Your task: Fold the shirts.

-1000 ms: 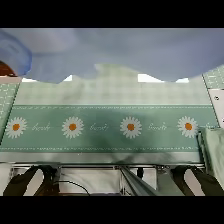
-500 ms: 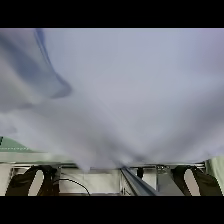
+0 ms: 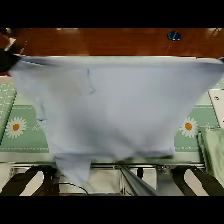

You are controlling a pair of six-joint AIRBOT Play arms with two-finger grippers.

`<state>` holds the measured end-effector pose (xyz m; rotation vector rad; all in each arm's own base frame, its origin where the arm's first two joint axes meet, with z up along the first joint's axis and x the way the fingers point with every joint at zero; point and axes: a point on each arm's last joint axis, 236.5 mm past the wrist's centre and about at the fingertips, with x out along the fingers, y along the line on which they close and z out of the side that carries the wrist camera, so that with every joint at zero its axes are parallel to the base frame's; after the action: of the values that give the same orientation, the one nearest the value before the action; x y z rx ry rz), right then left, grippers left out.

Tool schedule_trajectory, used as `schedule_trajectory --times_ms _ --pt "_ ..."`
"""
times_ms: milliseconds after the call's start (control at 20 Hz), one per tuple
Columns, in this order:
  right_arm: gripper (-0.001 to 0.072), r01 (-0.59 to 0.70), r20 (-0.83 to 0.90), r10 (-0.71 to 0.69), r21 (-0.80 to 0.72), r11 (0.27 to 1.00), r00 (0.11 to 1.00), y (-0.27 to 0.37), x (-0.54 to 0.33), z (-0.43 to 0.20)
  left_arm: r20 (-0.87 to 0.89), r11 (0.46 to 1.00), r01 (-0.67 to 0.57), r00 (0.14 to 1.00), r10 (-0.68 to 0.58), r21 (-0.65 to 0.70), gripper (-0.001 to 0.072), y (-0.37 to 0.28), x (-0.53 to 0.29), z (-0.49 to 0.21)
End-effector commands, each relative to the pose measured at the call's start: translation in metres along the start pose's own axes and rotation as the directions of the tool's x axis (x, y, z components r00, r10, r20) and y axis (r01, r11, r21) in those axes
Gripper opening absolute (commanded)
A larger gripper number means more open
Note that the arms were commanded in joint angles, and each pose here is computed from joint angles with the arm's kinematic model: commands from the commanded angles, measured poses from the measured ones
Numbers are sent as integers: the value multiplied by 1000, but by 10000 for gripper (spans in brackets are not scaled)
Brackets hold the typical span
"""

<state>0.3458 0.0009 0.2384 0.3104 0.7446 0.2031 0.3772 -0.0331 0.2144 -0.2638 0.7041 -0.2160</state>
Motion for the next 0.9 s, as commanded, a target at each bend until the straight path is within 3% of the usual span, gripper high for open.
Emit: schedule_trajectory --times_ms 0,400,650,850 --pt "28 -78 -148 90 83 993 985 -30 106 -18 -122 997 20 992 -29 -71 22 15 110 -24" --pt "28 -51 -250 114 248 967 962 -86 277 0 -217 969 -26 976 -29 -247 22 59 256 -29" --pt "29 -52 -333 144 270 961 932 -89 287 -21 -269 975 0 961 -61 -221 22 57 251 -31" --pt "28 -76 -442 191 265 961 876 -89 251 -41 -484 984 56 865 -132 -168 22 57 207 -64"
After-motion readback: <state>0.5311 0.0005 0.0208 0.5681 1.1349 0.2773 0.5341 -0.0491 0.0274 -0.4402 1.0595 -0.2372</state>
